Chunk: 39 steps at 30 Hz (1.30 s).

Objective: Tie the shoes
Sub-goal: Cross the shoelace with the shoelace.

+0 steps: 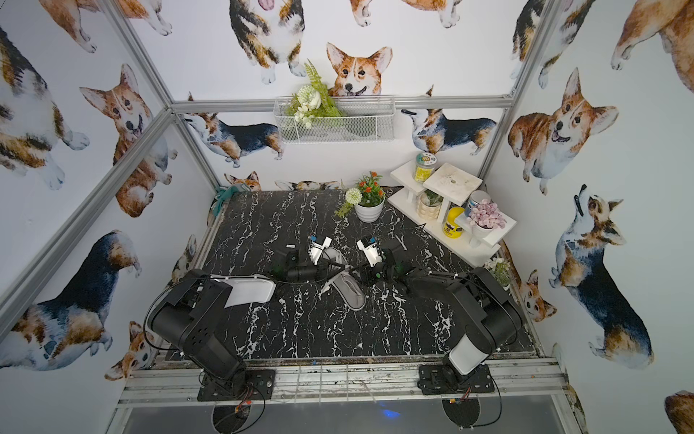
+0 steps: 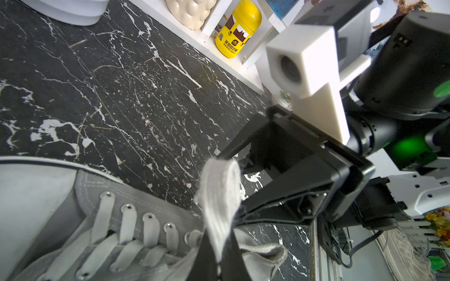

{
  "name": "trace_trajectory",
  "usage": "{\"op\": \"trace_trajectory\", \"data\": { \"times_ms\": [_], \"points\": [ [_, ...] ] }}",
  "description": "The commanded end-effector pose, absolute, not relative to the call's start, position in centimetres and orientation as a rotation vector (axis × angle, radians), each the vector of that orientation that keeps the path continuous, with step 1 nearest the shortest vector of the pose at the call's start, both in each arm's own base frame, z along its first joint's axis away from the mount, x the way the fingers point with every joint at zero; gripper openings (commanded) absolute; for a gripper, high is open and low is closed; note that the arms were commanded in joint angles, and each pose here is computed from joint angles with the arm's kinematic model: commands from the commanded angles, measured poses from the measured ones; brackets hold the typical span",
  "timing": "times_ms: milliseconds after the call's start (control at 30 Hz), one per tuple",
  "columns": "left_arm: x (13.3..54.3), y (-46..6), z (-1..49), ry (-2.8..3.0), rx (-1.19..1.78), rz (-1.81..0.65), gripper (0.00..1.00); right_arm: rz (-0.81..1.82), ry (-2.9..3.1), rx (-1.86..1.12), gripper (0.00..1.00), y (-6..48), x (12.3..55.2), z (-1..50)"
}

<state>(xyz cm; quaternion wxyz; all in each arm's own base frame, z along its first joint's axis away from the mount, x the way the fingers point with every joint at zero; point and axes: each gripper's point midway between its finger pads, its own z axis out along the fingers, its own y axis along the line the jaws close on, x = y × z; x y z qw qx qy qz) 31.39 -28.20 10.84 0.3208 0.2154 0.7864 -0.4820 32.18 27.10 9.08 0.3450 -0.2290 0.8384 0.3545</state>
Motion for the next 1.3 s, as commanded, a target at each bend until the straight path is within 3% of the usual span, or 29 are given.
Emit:
{"op": "trace_trajectory", "data": {
  "times_ms": [0,667,1267],
  "points": [
    [31.3,-28.5,12.0,2.014,0.611,-1.284,0.0,0.929,2.138,-0.627,0.46,27.7,32.7,9.6],
    [31.4,-28.7,11.8,2.018,0.614,-1.285,0.0,0.918,2.13,-0.71,0.48,26.7,31.6,9.5],
    [31.4,-28.7,11.8,2.02,0.619,-1.288,0.0,0.948,2.161,-0.754,0.38,27.8,32.7,8.2]
  ]
}}
